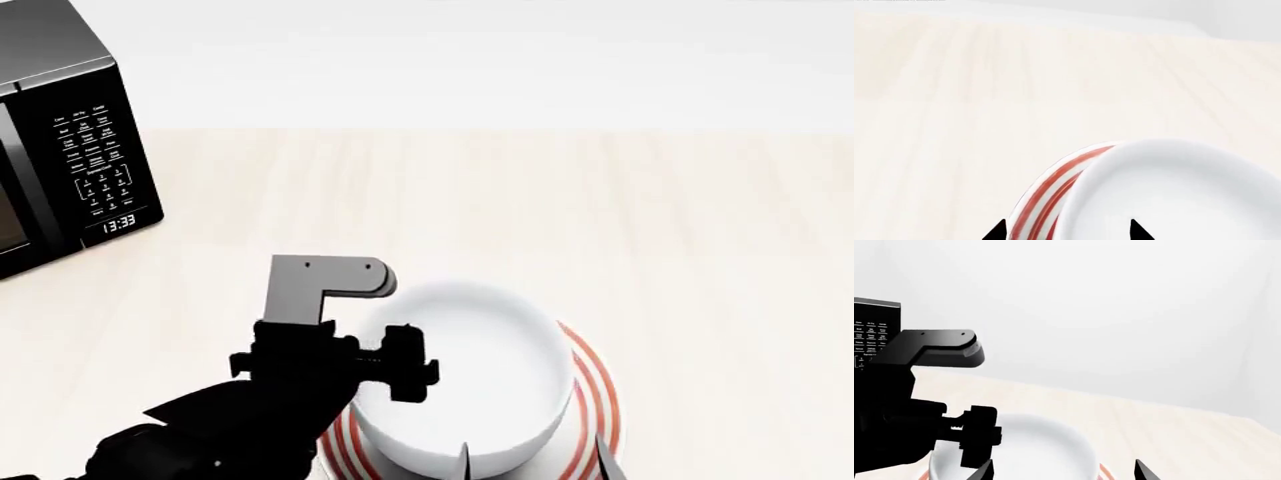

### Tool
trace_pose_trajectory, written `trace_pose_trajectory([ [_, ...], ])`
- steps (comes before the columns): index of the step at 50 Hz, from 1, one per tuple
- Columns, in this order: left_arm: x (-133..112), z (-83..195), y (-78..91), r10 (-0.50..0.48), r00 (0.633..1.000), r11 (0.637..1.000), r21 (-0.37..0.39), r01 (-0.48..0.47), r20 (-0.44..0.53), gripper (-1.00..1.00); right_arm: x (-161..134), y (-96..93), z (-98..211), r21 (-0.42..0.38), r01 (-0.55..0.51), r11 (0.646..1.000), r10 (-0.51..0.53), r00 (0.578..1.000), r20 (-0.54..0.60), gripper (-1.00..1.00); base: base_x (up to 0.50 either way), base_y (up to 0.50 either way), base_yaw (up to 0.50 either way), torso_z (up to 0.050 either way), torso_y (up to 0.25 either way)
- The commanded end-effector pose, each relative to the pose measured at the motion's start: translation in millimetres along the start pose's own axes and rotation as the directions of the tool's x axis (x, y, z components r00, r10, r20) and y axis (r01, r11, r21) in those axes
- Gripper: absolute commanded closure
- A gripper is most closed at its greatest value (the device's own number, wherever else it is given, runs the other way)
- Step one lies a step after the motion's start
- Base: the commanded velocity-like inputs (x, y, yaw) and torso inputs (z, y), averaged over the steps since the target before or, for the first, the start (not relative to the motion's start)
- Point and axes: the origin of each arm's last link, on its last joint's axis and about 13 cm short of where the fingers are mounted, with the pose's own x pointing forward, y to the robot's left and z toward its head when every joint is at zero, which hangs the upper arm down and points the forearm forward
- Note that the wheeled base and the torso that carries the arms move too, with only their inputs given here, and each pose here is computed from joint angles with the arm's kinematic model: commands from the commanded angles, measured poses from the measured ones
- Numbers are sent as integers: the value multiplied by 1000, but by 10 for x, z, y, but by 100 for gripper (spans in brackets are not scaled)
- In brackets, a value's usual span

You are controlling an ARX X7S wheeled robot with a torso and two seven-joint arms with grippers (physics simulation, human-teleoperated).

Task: Pick up the white bowl and put it on the plate.

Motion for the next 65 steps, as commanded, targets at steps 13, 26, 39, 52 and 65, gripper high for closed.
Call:
trace_pose_trajectory([
  [13,-174,363,-16,45,952,986,137,-90,303,-100,29,-30,74,2,22,1000,-22,999,41,-100,0,0,0,0,0],
  [26,-419,316,241,96,904,975,142,-169,417,-100,33,-95,165,-5,51,999,-51,997,65,-100,0,0,0,0,0],
  [39,-690,198,525,162,853,953,144,-265,496,-100,22,-123,242,-7,59,998,-58,995,85,-100,0,0,0,0,0],
  [52,-1223,16,590,178,804,947,125,-297,568,-100,-7,-213,396,-9,95,995,-93,988,121,-100,0,0,0,0,0],
  [65,-1590,-82,605,183,759,940,115,-321,625,-100,-42,-221,554,-6,97,995,-95,982,165,-100,0,0,0,0,0],
])
